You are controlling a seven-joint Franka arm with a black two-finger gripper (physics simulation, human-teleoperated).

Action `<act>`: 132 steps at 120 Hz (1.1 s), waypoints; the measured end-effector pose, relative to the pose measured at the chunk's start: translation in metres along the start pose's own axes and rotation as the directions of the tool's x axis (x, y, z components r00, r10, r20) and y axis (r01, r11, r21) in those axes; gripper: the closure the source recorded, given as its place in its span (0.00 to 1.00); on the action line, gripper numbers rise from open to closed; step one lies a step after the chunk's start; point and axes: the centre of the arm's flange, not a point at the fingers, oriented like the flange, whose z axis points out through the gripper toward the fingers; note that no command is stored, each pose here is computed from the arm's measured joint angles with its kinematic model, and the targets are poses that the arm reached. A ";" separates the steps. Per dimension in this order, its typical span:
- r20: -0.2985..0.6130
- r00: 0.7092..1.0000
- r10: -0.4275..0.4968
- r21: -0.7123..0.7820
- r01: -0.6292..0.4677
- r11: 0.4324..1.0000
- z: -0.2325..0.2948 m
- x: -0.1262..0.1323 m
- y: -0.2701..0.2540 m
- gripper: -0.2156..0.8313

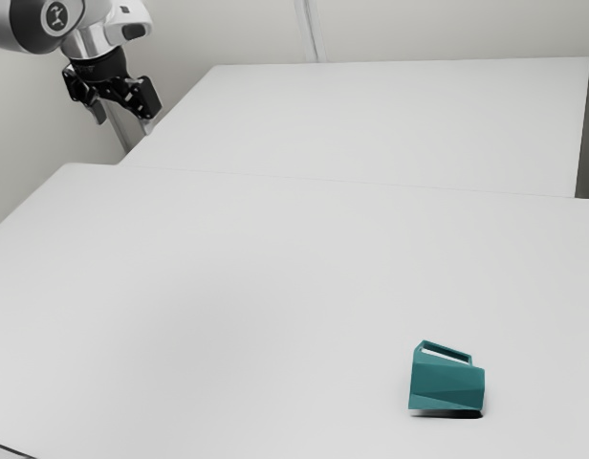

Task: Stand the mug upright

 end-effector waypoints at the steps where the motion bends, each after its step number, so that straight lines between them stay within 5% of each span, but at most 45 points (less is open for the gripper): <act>1: 0.000 1.000 0.001 -0.001 -0.001 1.000 0.000 0.000 0.000 0.21; 48: 0.018 0.999 0.051 -0.033 -0.050 0.998 0.010 -0.004 0.022 0.21; 65: 0.047 0.997 0.062 -0.164 -0.054 0.985 0.038 -0.004 0.046 0.21; 96: 0.225 0.973 0.052 -0.450 0.057 0.891 0.140 -0.013 0.100 0.21; 132: 0.345 0.936 0.069 -0.584 0.157 0.796 0.207 -0.044 0.201 0.21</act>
